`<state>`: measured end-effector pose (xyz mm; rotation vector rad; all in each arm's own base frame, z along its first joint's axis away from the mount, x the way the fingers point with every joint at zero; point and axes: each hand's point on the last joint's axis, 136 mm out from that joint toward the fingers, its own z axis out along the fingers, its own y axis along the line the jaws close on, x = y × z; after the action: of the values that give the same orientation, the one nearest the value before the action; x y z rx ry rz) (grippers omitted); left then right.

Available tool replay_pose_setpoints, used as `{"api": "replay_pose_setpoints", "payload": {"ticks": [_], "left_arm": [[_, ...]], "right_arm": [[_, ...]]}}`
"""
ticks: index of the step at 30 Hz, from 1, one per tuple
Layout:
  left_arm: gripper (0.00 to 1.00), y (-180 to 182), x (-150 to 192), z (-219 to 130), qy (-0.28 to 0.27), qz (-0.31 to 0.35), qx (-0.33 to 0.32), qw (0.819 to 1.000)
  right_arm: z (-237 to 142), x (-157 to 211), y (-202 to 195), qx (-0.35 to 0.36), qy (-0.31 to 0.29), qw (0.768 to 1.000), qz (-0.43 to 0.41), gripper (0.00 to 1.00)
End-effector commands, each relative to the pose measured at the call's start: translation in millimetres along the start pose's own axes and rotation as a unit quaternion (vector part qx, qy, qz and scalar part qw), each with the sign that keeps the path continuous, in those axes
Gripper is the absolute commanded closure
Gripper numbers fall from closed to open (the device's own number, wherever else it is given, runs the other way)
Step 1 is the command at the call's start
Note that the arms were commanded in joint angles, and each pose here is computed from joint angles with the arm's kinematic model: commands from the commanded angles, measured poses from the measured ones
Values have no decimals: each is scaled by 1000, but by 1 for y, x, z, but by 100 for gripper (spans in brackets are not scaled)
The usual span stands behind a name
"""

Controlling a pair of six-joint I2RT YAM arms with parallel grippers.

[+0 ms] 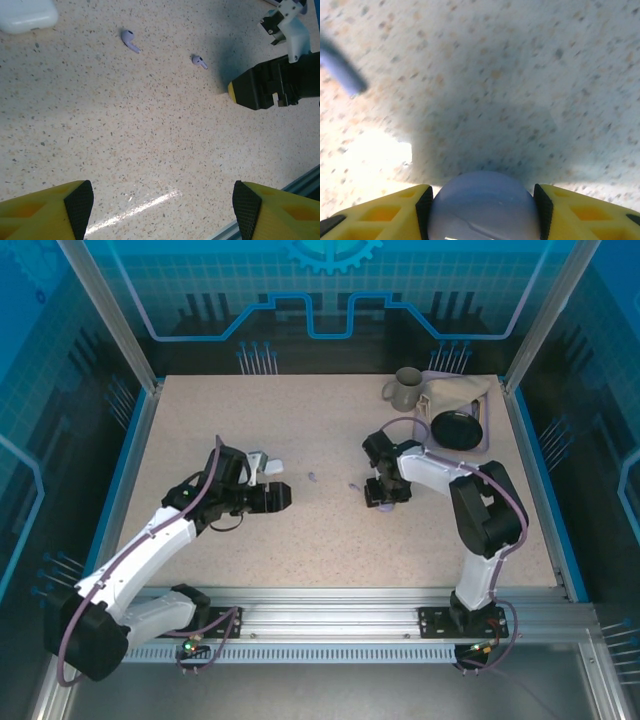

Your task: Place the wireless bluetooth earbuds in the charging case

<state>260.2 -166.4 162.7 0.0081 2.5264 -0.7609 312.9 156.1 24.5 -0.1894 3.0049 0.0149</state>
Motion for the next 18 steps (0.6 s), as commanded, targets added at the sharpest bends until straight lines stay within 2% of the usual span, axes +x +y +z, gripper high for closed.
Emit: {"api": "replay_pose_setpoints", "payload": {"ticks": [1,18], "left_arm": [[23,-4,9,11,14,-19,23,999],[23,14,38,42,48,-70,12,996]], "right_arm": [[-10,5,23,-29,-15,999,4,45],[-8,7,118,-42,-37,997,-54,45]]}}
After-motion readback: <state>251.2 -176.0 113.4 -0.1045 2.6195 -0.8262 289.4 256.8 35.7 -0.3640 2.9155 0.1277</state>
